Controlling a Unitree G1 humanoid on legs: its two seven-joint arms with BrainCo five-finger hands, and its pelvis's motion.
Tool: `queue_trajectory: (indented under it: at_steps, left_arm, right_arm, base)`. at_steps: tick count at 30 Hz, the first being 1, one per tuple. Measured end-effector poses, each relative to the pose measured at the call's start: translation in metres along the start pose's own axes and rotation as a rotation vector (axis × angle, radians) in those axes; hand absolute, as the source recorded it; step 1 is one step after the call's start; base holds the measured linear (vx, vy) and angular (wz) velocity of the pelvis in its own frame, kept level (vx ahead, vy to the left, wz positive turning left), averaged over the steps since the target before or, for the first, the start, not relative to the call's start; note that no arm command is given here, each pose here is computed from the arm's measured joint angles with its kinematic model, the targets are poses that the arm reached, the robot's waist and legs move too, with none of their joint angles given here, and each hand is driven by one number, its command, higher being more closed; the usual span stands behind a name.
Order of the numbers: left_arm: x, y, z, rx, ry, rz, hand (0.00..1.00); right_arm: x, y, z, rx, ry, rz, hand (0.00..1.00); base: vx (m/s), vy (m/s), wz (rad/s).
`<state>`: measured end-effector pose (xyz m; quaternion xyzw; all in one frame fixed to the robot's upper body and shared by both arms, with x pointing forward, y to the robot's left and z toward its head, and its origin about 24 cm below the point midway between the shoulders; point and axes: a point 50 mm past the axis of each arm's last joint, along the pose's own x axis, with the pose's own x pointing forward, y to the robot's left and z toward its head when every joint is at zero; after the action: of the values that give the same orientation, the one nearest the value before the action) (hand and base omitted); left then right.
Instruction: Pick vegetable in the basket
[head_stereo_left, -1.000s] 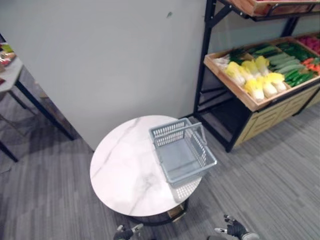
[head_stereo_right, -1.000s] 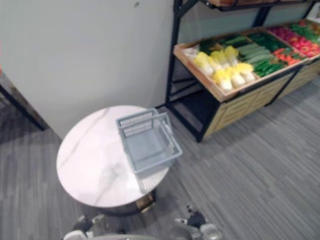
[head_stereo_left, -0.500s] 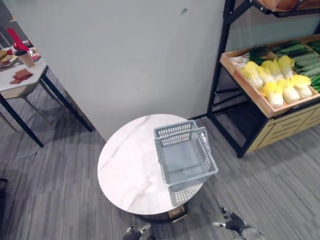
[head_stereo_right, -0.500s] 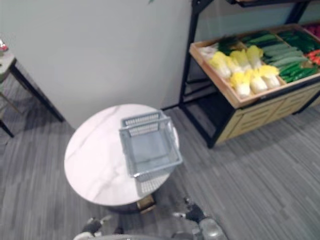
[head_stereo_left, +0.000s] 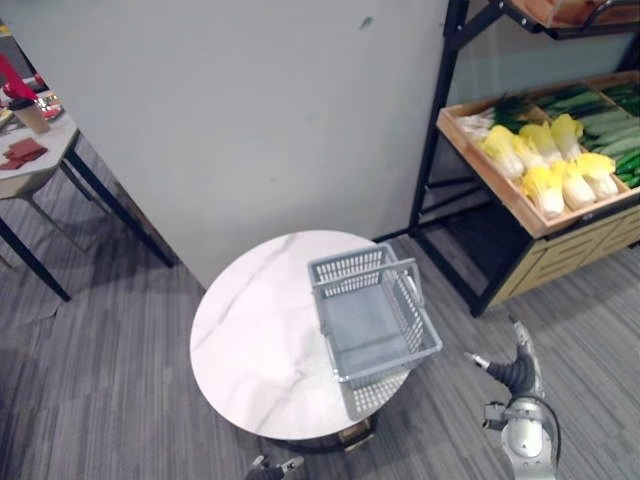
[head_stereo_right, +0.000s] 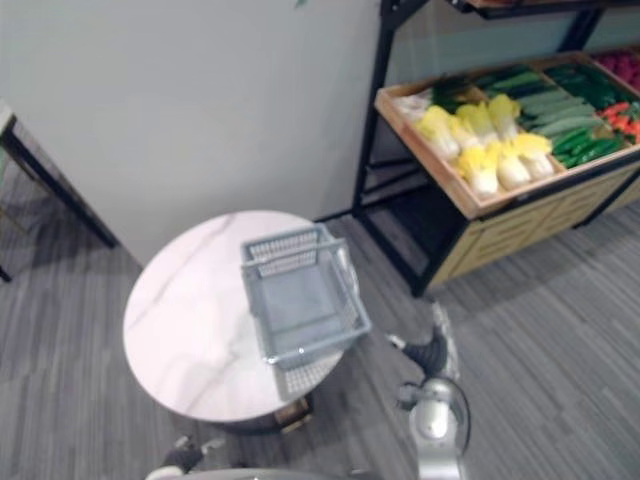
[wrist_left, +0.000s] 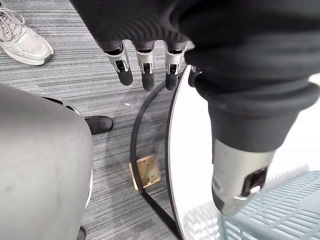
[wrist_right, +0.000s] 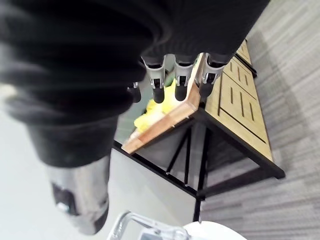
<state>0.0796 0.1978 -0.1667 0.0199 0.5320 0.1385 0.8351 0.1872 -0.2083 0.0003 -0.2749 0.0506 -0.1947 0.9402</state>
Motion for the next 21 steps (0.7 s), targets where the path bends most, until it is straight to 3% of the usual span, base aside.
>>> queue_trajectory:
  at_steps: [2,10,15,21]
  left_arm:
    - [0.0,0.0,0.001,0.013,-0.004,0.0,0.0]
    - [0.002,0.011,0.006,0.077,-0.025,-0.002,0.0]
    - [-0.001,0.023,-0.009,0.119,0.023,-0.007,0.0]
    - [0.001,0.02,0.002,0.144,-0.021,-0.042,0.0]
  right_arm:
    - [0.003,0.002,0.015,-0.003,-0.076,0.016,0.0]
    - [0.038,0.071,0.073,-0.235,-0.467,0.569,0.0]
    - [0.063,0.101,0.099,-0.431,-0.574,0.737,0.0]
    - [0.088,0.114,0.134,-0.674,-0.691,0.772,0.0]
  base:
    - [-0.07,0.037,-0.01]
    - [-0.06,0.031,0.08]
    - [0.02,0.014,0.11]
    - [-0.01,0.016,0.32]
